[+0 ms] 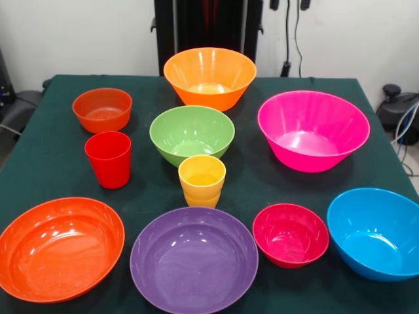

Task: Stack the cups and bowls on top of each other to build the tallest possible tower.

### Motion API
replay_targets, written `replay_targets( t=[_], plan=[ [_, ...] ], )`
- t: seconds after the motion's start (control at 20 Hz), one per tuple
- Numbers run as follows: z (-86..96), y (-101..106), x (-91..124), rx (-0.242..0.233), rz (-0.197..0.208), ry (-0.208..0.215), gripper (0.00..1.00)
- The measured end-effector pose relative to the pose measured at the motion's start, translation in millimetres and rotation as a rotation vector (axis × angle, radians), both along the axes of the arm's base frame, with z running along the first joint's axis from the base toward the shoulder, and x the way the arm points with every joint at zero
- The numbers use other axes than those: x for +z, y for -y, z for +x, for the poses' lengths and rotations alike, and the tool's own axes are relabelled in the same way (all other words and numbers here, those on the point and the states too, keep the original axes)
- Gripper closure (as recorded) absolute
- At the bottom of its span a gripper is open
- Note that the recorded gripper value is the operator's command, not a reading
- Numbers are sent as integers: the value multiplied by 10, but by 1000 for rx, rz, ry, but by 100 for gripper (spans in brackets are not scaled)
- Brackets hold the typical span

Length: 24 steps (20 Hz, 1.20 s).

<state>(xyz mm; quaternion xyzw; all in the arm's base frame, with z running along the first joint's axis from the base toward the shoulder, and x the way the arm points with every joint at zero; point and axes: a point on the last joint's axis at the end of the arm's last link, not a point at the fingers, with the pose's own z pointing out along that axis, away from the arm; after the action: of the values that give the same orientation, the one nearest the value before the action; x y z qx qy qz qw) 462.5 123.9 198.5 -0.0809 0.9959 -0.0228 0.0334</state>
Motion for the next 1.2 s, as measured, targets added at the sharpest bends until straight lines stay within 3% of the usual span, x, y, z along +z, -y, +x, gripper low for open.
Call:
replay_targets(
  t=[0.45,0.8,1.2],
  plan=[
    [94,313,-397,-1,-22,25,0],
    [195,422,-741,23,-30,45,0],
    [392,547,-1086,19,-30,35,0]
  ],
)
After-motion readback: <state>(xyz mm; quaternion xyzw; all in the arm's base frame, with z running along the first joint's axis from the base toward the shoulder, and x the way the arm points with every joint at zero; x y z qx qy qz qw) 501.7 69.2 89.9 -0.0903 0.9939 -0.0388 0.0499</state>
